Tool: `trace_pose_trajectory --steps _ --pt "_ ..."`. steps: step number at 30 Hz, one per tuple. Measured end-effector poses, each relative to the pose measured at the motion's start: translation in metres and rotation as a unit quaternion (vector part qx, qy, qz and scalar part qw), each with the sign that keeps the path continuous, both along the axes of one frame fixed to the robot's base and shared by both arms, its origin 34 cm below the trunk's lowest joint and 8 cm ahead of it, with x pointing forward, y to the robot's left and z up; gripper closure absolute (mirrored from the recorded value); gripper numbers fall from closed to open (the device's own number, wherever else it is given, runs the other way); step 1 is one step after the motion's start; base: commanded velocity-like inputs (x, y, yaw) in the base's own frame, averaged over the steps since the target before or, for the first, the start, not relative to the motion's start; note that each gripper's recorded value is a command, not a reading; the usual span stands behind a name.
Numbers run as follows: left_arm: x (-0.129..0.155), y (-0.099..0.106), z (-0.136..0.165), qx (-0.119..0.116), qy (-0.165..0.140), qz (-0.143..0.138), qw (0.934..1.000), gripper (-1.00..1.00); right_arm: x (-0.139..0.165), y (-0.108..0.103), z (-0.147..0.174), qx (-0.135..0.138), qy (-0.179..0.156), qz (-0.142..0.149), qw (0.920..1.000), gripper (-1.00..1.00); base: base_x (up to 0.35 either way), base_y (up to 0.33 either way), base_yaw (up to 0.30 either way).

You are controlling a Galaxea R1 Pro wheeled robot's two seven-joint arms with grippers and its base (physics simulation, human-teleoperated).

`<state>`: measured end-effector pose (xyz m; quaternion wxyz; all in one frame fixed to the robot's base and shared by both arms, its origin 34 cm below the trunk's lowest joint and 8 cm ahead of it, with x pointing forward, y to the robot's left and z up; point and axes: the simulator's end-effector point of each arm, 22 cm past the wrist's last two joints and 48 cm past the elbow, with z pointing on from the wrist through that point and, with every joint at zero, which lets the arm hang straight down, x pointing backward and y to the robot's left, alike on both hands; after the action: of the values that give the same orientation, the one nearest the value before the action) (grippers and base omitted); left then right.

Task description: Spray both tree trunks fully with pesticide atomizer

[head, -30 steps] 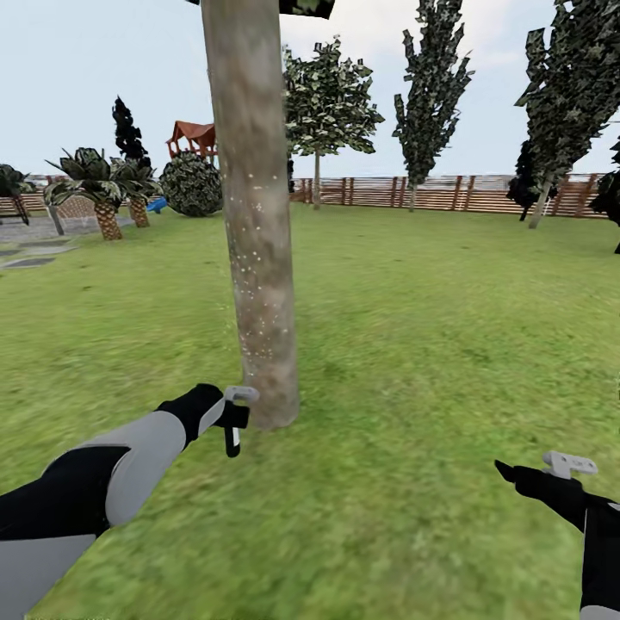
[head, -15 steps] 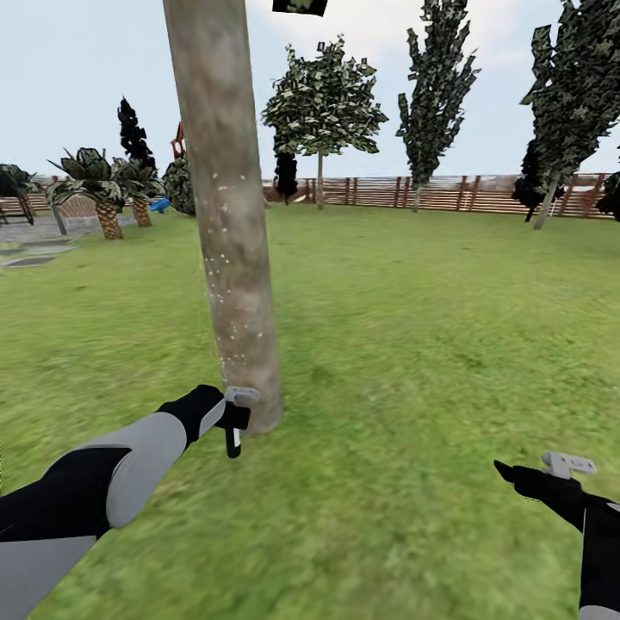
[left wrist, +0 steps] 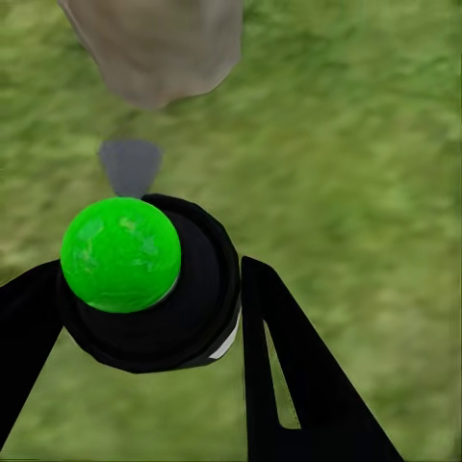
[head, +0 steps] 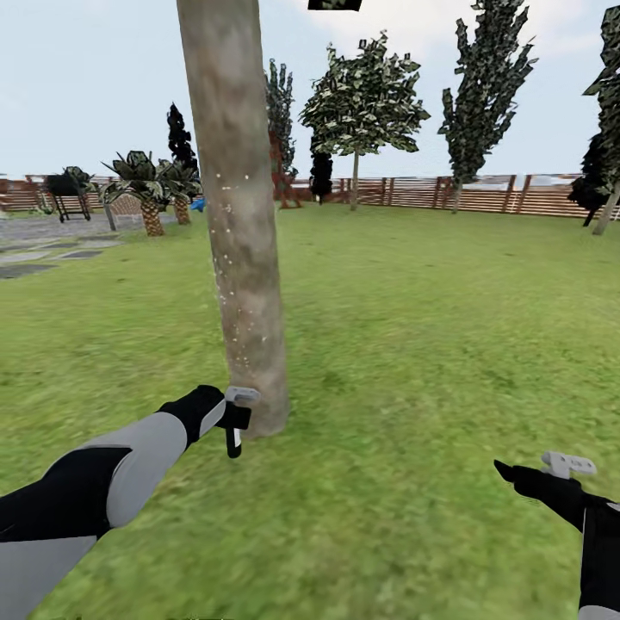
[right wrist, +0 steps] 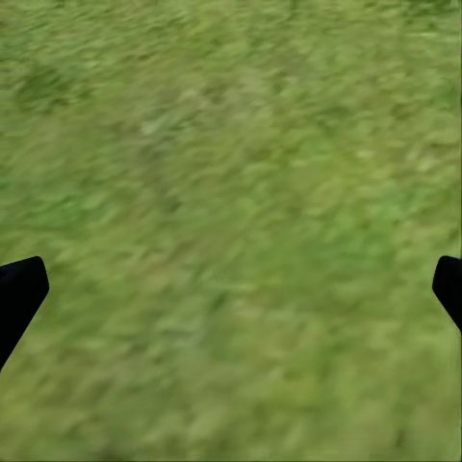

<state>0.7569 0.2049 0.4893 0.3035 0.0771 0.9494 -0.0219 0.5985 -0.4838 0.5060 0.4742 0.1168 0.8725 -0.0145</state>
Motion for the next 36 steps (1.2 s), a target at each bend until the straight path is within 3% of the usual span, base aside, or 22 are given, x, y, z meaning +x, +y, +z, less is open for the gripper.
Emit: trace_pose_trajectory --steps 22,28,36 --pt "0.000 -0.007 0.000 -0.002 0.000 -0.004 1.0000 1.00 0.000 0.000 -0.001 0.001 0.001 0.000 1.0000 -1.00 0.042 -0.322 0.253" --pt "-0.001 -0.021 0.001 -0.007 0.000 -0.012 0.9999 1.00 0.000 0.001 -0.001 0.001 0.001 0.000 1.0000 -1.00 0.112 -0.322 0.229" --pt "-0.002 -0.022 0.001 -0.007 0.000 -0.013 0.9999 1.00 0.000 0.001 -0.001 0.001 0.001 0.000 1.0000 -1.00 0.083 -0.322 0.193"
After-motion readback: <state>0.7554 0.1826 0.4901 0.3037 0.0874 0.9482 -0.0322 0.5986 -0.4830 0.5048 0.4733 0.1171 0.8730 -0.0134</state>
